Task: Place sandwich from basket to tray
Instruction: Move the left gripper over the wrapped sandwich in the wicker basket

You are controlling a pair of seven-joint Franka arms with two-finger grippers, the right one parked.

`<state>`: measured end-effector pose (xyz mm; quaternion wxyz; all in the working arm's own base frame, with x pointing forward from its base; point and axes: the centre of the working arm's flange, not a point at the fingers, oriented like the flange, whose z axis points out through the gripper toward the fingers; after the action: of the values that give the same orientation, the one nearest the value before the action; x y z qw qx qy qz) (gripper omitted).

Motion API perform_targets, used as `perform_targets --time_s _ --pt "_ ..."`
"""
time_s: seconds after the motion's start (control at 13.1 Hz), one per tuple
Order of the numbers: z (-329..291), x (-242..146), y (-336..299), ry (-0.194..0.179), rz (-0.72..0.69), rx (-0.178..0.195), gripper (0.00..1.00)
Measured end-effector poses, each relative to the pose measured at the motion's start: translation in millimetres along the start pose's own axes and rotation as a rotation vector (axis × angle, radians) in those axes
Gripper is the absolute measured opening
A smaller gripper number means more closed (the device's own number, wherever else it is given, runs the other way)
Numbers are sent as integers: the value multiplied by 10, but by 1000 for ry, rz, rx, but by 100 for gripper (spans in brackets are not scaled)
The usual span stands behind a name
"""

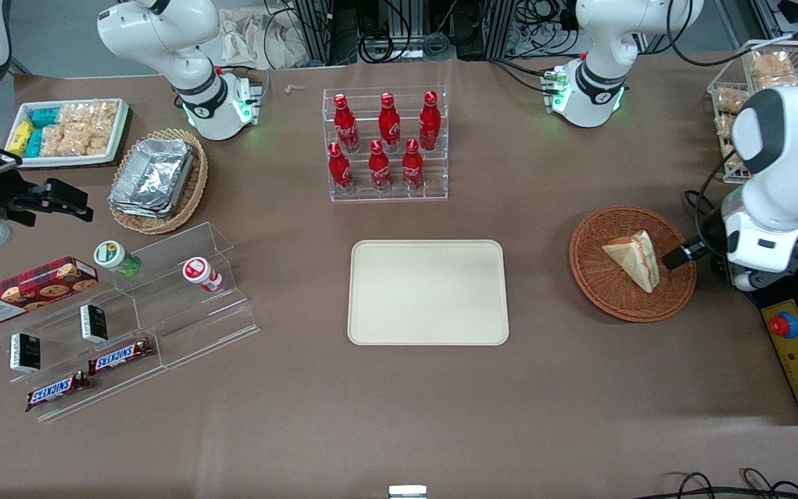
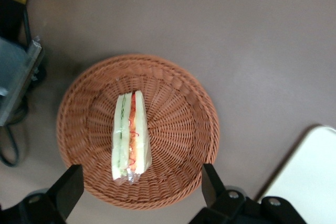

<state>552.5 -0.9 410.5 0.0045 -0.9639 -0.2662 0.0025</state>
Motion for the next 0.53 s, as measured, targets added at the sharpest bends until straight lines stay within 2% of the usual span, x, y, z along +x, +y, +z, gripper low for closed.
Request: perform_targets --time_s 0.15,0.53 --pt "333 -108 -63 3 -37 -3 100" --pt "862 -238 -136 -24 -50 16 100"
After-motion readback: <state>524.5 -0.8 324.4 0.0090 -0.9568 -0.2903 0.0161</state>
